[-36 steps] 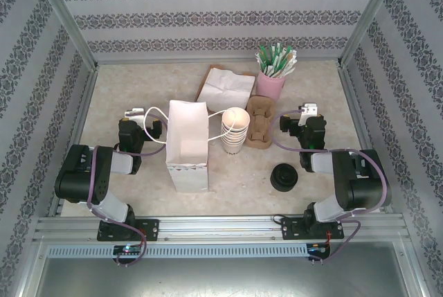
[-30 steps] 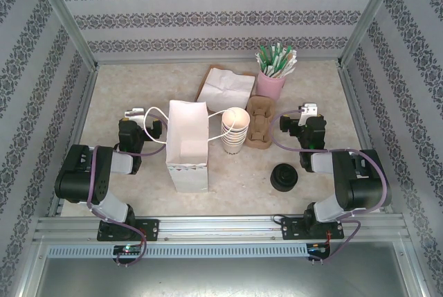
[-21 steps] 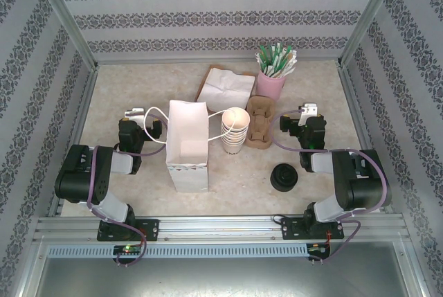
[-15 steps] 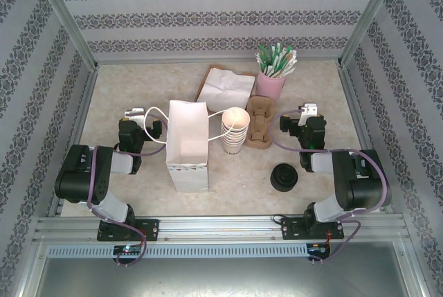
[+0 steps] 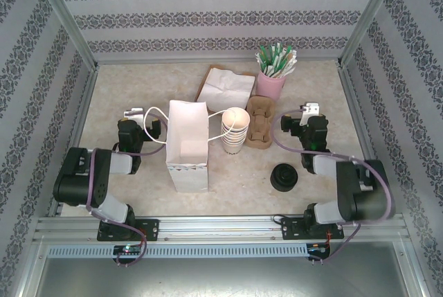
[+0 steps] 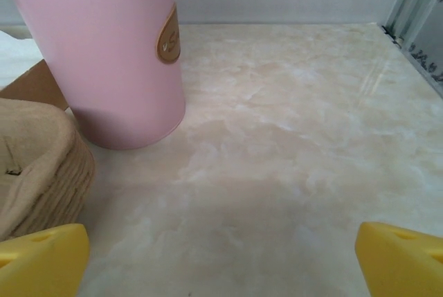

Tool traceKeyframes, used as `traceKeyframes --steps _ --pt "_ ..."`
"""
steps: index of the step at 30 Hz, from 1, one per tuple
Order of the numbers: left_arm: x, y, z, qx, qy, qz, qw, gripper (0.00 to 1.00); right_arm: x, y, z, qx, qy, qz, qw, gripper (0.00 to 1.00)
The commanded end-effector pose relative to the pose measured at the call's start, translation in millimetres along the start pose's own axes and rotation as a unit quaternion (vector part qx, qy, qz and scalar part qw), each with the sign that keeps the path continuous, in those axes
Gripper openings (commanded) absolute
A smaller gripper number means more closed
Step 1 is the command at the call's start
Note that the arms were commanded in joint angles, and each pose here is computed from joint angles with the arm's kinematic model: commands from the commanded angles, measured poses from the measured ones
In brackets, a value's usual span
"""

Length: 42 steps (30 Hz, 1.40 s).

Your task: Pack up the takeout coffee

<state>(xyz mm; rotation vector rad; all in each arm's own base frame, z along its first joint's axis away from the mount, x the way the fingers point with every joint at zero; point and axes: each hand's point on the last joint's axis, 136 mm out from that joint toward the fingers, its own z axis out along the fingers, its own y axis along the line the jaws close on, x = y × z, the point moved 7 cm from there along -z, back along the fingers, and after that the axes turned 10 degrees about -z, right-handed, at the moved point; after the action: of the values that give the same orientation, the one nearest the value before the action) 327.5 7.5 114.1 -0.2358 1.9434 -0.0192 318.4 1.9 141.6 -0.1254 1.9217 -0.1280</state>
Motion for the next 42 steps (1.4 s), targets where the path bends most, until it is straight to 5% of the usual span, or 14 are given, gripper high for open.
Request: traceKeyframes --steps 1,4,7,12,17,20,29,37,42 --pt "-38.0 1.9 -14.1 -0.019 -0.027 -0.012 0.999 1.0 -21.6 -14.1 -17.0 0.04 0.028 0.028 0.998 0.98" --pt "-60.4 9.9 -38.3 -0.057 -0.061 -0.1 0.991 1.0 -37.1 -26.0 -38.5 0.076 0.049 0.079 0.993 0.98" --pt "-71.9 17.3 -65.7 -0.076 -0.08 -0.257 0.96 1.0 -45.5 -39.6 -67.2 0.123 0.087 0.187 0.971 0.98" --pt "-79.7 16.9 -106.2 -0.041 -0.087 -0.351 0.931 1.0 -64.9 -44.2 -104.3 0.078 0.086 0.284 0.952 0.98" --pt "-87.5 11.0 -150.6 0.036 -0.124 -0.383 0.915 1.0 -93.8 -44.2 -130.2 0.046 0.096 0.333 0.937 0.98" --pt "-90.7 12.4 -176.0 0.037 -0.121 -0.393 0.911 1.0 -113.6 -36.3 -138.0 -0.004 0.108 0.349 0.931 0.9" --pt "-105.0 9.6 -217.1 -0.007 -0.015 -0.387 0.922 0.93 -151.1 25.8 -140.3 -0.177 0.15 0.33 0.915 0.61" --pt "-134.4 -35.1 -216.3 0.149 0.096 -0.341 0.923 0.94 -161.4 101.4 -136.3 -0.252 0.202 0.237 0.916 0.43" --pt "-145.8 -41.6 -227.8 0.178 0.1 -0.318 0.926 0.92 -151.9 124.1 -123.8 -0.247 0.228 0.217 0.916 0.4"
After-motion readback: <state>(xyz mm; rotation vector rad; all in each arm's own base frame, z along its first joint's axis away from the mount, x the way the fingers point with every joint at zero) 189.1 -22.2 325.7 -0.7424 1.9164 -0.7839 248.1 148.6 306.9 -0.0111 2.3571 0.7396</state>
